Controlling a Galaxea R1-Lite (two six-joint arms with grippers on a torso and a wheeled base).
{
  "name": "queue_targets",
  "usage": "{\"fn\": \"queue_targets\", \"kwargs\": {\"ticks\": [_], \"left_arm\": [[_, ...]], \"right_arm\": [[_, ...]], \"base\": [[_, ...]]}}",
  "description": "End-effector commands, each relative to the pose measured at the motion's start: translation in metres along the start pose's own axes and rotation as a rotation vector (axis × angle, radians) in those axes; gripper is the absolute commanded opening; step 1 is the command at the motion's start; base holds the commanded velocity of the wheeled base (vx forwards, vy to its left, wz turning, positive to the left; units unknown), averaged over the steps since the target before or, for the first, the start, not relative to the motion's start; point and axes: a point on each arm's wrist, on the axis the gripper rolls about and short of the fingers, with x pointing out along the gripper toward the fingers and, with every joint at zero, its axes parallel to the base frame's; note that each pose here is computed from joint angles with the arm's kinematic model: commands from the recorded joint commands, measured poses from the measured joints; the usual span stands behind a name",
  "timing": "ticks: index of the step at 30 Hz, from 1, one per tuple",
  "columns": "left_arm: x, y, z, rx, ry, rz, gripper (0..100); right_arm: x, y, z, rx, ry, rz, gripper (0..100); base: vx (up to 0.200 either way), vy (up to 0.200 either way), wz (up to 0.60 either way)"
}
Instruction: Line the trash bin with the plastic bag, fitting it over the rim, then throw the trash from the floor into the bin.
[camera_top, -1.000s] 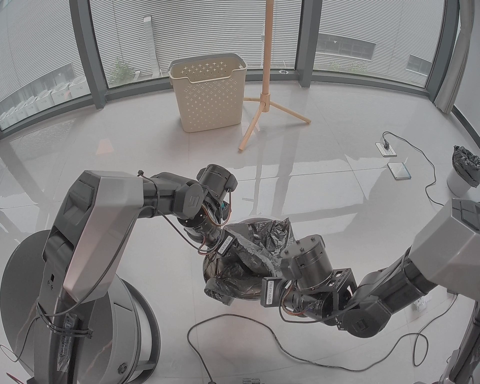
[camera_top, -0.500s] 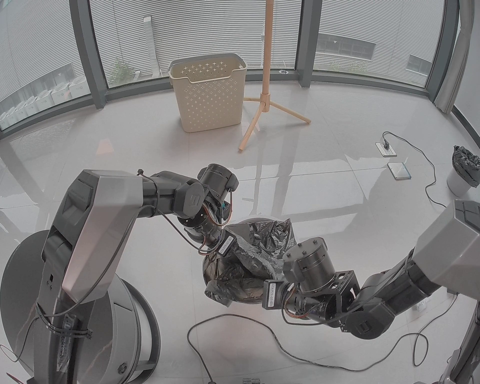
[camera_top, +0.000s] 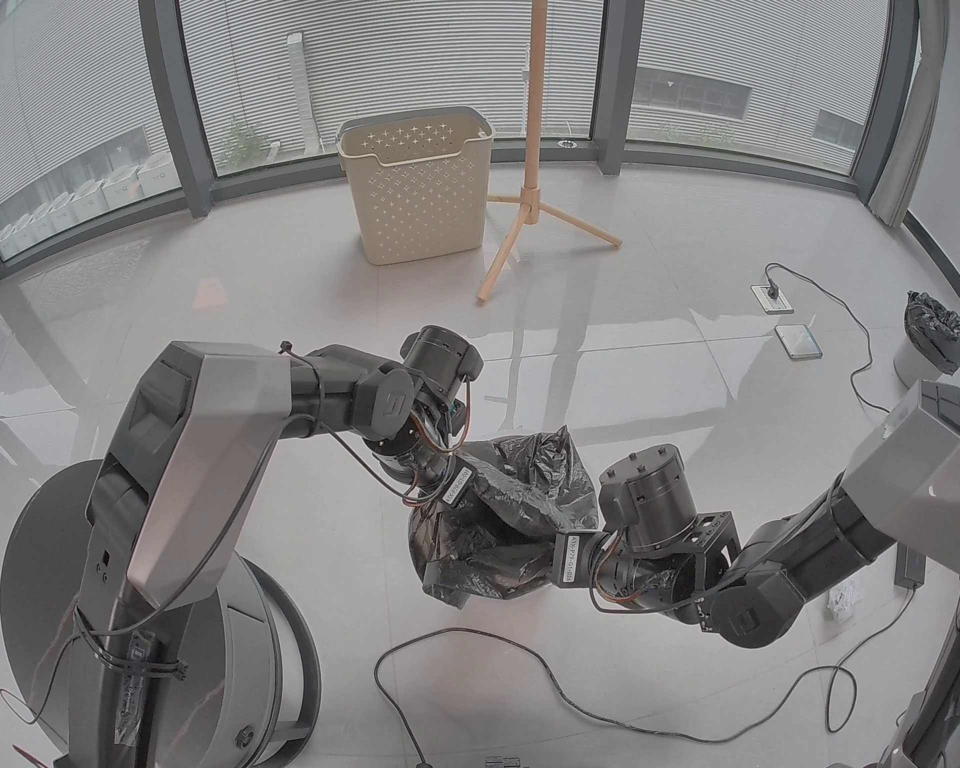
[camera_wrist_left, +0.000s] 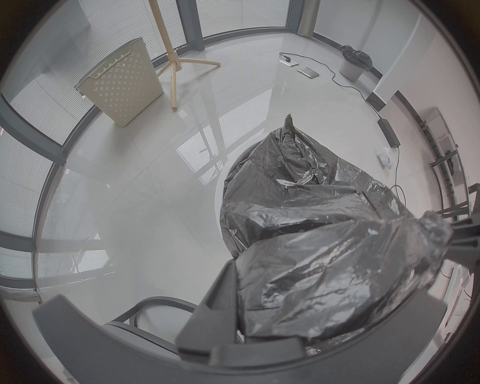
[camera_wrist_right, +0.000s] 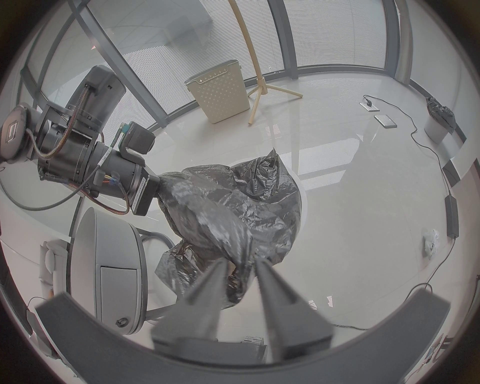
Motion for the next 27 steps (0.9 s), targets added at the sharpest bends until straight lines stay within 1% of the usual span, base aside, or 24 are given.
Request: {"fn": "queue_targets", "kwargs": {"ticks": [1, 11, 15, 18, 22, 24, 25, 27], "left_arm": [[0.000, -0.001, 0.000, 0.001, -0.001, 0.000, 0], [-0.001, -0.001, 0.001, -0.004, -0.009, -0.001, 0], [-0.002, -0.010, 0.006, -0.018, -0.046, -0.005, 0], [-0.001, -0.011, 0.007, -0.018, -0.054, -0.006, 0], [-0.005, -0.011, 0.008, -0.020, -0.062, -0.005, 0], [-0.005, -0.011, 0.008, -0.020, -0.062, -0.005, 0], [-0.005, -0.010, 0.008, -0.020, -0.063, -0.003, 0], [-0.005, -0.010, 0.008, -0.020, -0.063, -0.003, 0]], "right_arm": [[-0.001, 0.003, -0.003, -0.007, 0.008, 0.006, 100], [0.000, -0.002, 0.001, 0.004, -0.003, -0.005, 100], [0.003, -0.004, 0.000, 0.007, -0.001, -0.016, 100], [0.006, -0.007, 0.002, 0.013, -0.004, -0.027, 100], [0.029, -0.024, 0.025, 0.062, -0.054, -0.072, 100], [0.038, -0.030, 0.039, 0.070, -0.090, -0.083, 100], [0.044, -0.034, 0.048, 0.071, -0.113, -0.090, 0], [0.049, -0.039, 0.060, 0.075, -0.143, -0.096, 0]], "base": [[0.000, 0.000, 0.00], [0.000, 0.000, 0.00], [0.000, 0.000, 0.00], [0.000, 0.000, 0.00], [0.000, 0.000, 0.00], [0.000, 0.000, 0.00], [0.000, 0.000, 0.00], [0.000, 0.000, 0.00]]}}
